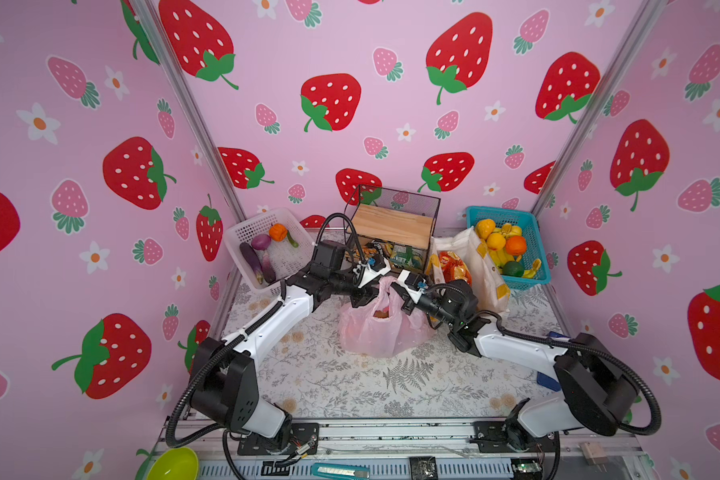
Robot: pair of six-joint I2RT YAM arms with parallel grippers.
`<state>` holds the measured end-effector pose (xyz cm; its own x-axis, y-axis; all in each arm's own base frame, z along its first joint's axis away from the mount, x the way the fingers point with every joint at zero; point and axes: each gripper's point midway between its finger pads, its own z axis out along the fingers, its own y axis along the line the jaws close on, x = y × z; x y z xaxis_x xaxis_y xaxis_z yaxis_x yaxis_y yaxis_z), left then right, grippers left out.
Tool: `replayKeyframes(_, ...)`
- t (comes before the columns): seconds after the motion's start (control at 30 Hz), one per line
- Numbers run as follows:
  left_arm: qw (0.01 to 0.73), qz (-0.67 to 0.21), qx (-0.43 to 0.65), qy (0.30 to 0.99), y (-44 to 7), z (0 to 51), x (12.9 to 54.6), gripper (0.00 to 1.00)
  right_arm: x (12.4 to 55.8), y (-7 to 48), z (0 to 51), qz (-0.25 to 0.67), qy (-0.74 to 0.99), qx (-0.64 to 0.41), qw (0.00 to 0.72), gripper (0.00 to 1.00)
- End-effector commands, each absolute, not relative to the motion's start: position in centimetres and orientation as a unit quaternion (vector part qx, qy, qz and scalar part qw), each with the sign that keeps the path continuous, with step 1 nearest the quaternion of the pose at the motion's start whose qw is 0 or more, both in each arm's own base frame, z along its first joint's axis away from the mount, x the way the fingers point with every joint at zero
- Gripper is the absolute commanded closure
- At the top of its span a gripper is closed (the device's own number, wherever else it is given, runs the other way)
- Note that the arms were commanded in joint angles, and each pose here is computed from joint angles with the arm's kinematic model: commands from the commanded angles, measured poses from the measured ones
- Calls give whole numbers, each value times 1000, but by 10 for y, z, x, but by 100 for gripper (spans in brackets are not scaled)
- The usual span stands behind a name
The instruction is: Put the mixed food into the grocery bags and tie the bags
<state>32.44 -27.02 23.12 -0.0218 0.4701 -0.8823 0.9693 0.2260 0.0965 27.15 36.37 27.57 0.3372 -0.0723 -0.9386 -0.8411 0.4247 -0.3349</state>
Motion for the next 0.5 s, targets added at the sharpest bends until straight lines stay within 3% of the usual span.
replayKeyframes(0.0,449,-291,552,640,-268,246,322,59,272,364,290,283,487,-450,693,100)
replayKeyframes(0.47,444,-282,557,643,-264,247,320,86,272,363,290,281,488,-449,694,100)
